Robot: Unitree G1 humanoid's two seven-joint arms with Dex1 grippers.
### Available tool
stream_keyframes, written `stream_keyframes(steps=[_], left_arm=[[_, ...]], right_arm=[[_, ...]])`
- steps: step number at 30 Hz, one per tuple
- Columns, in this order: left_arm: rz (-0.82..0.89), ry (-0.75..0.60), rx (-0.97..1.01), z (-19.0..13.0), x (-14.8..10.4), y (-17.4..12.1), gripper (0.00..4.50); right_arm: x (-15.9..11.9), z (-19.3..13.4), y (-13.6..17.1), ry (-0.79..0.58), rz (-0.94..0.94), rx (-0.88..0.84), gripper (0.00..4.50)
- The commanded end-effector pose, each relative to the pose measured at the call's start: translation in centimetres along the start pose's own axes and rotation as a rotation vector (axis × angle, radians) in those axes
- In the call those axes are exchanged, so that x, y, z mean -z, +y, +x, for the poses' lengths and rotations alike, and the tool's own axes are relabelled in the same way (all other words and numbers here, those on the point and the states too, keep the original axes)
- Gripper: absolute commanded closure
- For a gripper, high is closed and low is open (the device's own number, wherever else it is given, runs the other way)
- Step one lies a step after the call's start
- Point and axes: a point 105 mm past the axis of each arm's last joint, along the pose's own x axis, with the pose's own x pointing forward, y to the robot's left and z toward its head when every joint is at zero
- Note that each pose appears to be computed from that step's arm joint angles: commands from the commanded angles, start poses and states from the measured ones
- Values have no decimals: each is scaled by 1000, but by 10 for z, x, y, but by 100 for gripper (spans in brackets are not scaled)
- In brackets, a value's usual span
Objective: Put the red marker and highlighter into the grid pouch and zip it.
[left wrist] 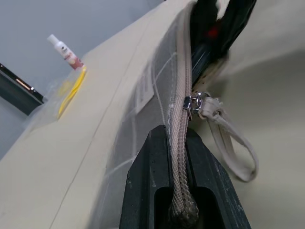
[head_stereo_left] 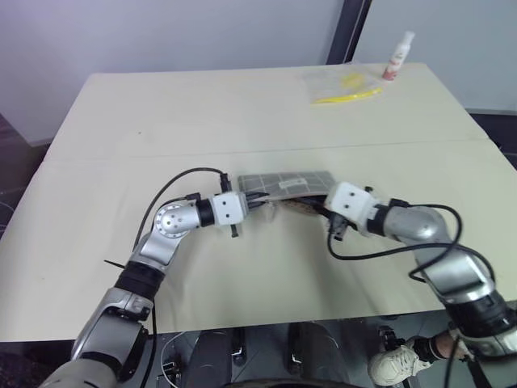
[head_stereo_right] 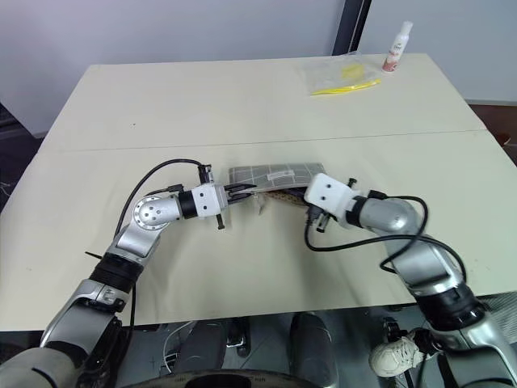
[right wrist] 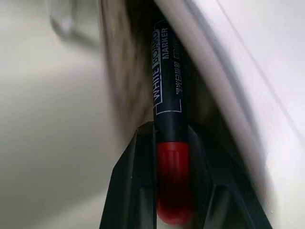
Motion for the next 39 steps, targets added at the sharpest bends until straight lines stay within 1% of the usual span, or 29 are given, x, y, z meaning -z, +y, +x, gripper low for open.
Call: stream_keyframes(steps=[1,3,5,7,8,10,11,13,14,16,18,21,23,26,27,28,31,33,34,39], left_arm=[[43,-43,-11,4,-13,9,450],[37,-41,-6,3,-13,8,450],[27,-38,-10,1,-11,8,450],[11,-36,-20,1,-11,9,450],[3,-35,-23,0,-10,9,450],[-7,-28,-11,-1,-9,6,450],[-12,-22,-3,-2,-8,5,450],[-11,-14,18,-2,-7,2,450],[-16,-13,23,-2,-6,1,450],[-17,-13,28,-1,-7,-1,450],[-18,-16,25,0,-7,-1,450],[11,-7,4,3,-7,3,450],[28,5,-3,5,-6,5,450],[35,-1,13,9,-7,5,450],[42,-3,20,11,-8,4,450],[52,-5,28,12,-9,4,450],[78,-10,44,14,-12,4,450],[95,-14,54,17,-14,3,450],[99,-17,54,18,-16,4,450],[106,-20,52,22,-18,2,450]], right_arm=[[-14,9,8,-46,-93,-2,416],[-19,12,9,-66,-105,7,416],[-18,13,12,-72,-78,-16,416],[-15,10,12,-81,-94,-10,309],[-13,6,9,-88,-74,8,269],[-18,-6,-1,-148,4,69,173],[-23,-12,-5,-188,46,94,115],[-31,-19,-2,-253,150,83,17],[-38,-24,5,-302,216,48,5],[-47,-38,23,-365,298,-44,5],[-45,-52,33,-372,363,-93,5],[-43,-66,34,-393,494,-111,5],[-39,-67,49,-363,565,-164,5],[-26,-52,77,-301,723,-201,5],[-20,-42,78,-288,791,-159,5],[-15,-33,77,-273,847,-115,5],[-20,-17,74,-293,880,-104,5],[-16,-2,59,-282,889,-18,5],[-19,4,52,-296,909,8,5],[-43,12,47,-414,1023,-58,5]])
